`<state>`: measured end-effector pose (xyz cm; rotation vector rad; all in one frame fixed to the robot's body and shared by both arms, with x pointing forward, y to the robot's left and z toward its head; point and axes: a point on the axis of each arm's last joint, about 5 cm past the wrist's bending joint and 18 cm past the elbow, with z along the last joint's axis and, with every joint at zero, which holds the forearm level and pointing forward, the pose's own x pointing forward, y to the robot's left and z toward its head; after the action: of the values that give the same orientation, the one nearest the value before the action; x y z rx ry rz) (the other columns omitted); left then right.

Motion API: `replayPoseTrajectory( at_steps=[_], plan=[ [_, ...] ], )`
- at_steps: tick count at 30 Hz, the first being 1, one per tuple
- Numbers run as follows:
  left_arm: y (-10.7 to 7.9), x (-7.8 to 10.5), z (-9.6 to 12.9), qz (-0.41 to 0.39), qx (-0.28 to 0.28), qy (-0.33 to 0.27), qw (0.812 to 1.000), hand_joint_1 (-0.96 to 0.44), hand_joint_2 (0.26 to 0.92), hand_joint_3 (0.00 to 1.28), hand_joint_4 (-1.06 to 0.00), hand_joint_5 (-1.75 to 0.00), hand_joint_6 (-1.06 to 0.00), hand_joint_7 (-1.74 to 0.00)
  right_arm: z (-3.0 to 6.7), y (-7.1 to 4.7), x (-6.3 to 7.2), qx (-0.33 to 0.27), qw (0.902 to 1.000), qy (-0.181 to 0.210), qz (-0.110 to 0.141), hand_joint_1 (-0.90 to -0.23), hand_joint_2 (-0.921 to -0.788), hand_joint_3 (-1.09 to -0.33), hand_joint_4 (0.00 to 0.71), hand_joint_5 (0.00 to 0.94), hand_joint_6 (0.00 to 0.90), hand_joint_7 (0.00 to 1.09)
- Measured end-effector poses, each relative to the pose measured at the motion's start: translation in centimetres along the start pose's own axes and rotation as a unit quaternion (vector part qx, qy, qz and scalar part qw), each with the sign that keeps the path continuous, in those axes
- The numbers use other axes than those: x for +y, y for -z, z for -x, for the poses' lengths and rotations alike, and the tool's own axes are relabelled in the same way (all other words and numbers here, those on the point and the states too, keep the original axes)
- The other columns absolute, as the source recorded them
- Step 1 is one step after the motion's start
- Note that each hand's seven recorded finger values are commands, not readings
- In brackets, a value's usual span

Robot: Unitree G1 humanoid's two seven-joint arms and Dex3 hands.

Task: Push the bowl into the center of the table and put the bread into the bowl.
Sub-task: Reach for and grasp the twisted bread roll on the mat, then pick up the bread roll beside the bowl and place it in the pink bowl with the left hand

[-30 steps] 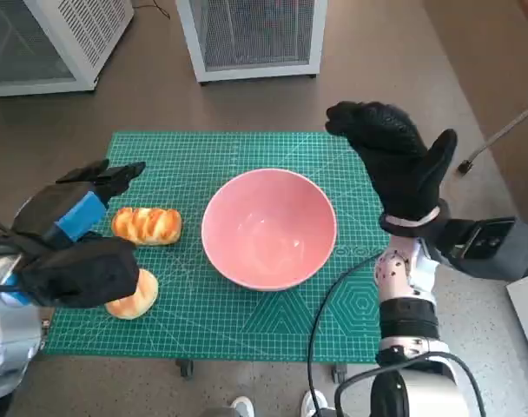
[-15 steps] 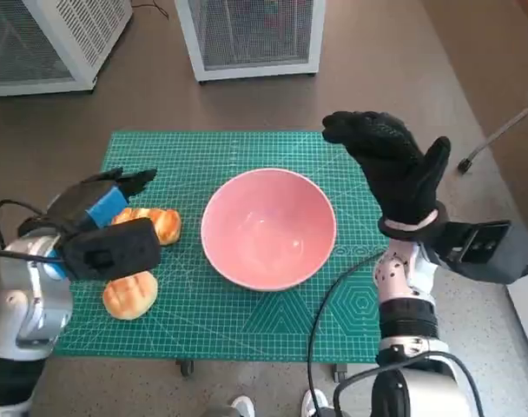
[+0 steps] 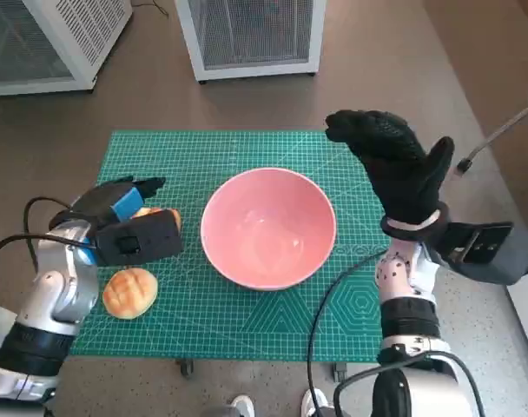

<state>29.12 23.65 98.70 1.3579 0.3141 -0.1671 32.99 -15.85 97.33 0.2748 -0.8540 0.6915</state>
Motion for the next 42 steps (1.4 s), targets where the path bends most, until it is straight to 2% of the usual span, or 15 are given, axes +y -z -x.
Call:
replayPoseTrajectory(
  at_steps=[10, 13, 16, 17, 20, 21, 22, 23, 24, 26, 30, 38, 42],
  plan=[
    [0.2, -1.4, -1.5, 0.0, 0.016, 0.031, 0.999, -0.07, 0.799, 0.02, -0.37, -0.05, -0.48, -0.07, -0.04, -0.1, 0.0, -0.001, 1.0, 0.001, 0.002, -0.469, -0.921, -0.451, 0.39, 0.004, 0.583, 0.0],
    [0.3, -1.8, -1.9, -0.006, 0.019, 0.038, 0.999, -0.05, 0.819, 0.02, -0.46, -0.05, -0.54, -0.09, -0.09, -0.1, 0.0, -0.002, 1.0, 0.001, 0.003, -0.471, -0.921, -0.452, 0.39, 0.003, 0.583, 0.0],
    [0.6, -2.1, -2.3, -0.018, 0.027, 0.043, 0.999, -0.04, 0.843, 0.03, -0.64, -0.13, -0.63, -0.13, -0.16, -0.2, 0.0, -0.004, 1.0, 0.0, 0.005, -0.474, -0.921, -0.453, 0.391, 0.003, 0.583, 0.0],
    [0.6, -2.1, -2.4, -0.022, 0.029, 0.042, 0.998, -0.03, 0.85, 0.03, -0.65, -0.17, -0.64, -0.13, -0.17, -0.2, 0.0, -0.004, 1.0, 0.0, 0.005, -0.475, -0.921, -0.453, 0.391, 0.003, 0.583, 0.0],
    [0.7, -2.1, -2.6, -0.037, 0.033, 0.039, 0.998, -0.03, 0.88, 0.01, -0.63, -0.42, -0.71, -0.17, -0.17, -0.2, 0.0, -0.006, 1.0, -0.001, 0.007, -0.478, -0.921, -0.453, 0.39, 0.002, 0.583, 0.0],
    [0.6, -2.1, -2.6, -0.041, 0.033, 0.038, 0.998, 0.04, 0.888, 0.04, -0.62, -0.6, -0.73, -0.18, -0.19, -0.2, 0.0, -0.006, 1.0, -0.001, 0.007, -0.479, -0.921, -0.453, 0.39, 0.002, 0.583, 0.0],
    [0.6, -2.1, -2.7, -0.044, 0.032, 0.038, 0.998, 0.16, 0.9, 0.09, -0.6, -0.87, -0.72, -0.29, -0.21, -0.3, 0.0, -0.007, 0.9999, -0.002, 0.007, -0.479, -0.921, -0.454, 0.39, 0.002, 0.583, 0.0],
    [0.6, -2.1, -2.7, -0.046, 0.032, 0.037, 0.998, 0.1, 0.907, 0.1, -0.61, -1.03, -0.66, -0.6, -0.24, -0.3, 0.0, -0.008, 0.9999, -0.002, 0.008, -0.479, -0.921, -0.454, 0.389, 0.001, 0.583, 0.0],
    [0.7, -2.1, -2.7, -0.048, 0.032, 0.037, 0.998, 0.06, 0.912, 0.12, -0.61, -1.14, -0.62, -0.8, -0.27, -0.3, 0.0, -0.008, 0.9999, -0.003, 0.008, -0.478, -0.921, -0.454, 0.389, 0.001, 0.583, 0.0],
    [0.7, -2.0, -2.8, -0.05, 0.032, 0.035, 0.998, 0.03, 0.916, 0.12, -0.61, -1.23, -0.61, -0.96, -0.3, -0.3, 0.0, -0.009, 0.9999, -0.004, 0.01, -0.477, -0.921, -0.455, 0.389, 0.001, 0.583, 0.0],
    [0.8, -1.9, -2.8, -0.051, 0.032, 0.034, 0.998, 0.01, 0.919, 0.1, -0.62, -1.27, -0.62, -1.11, -0.26, -0.4, 0.0, -0.01, 0.9999, -0.004, 0.011, -0.475, -0.921, -0.456, 0.389, 0.001, 0.582, 0.0],
    [0.9, -1.2, -2.3, -0.043, 0.024, 0.033, 0.998, 0.0, 0.92, 0.1, -0.62, -1.24, -0.62, -1.18, -0.23, -0.4, 0.1, -0.011, 0.9999, -0.004, 0.011, -0.474, -0.921, -0.456, 0.387, 0.0, 0.581, 0.0],
    [0.5, -0.2, -1.4, -0.029, 0.005, 0.013, 0.999, 0.0, 0.92, 0.1, -0.61, -1.22, -0.63, -1.2, -0.2, -0.4, 0.1, -0.011, 0.9999, -0.004, 0.011, -0.474, -0.921, -0.455, 0.385, 0.0, 0.585, 0.0]
  ],
)
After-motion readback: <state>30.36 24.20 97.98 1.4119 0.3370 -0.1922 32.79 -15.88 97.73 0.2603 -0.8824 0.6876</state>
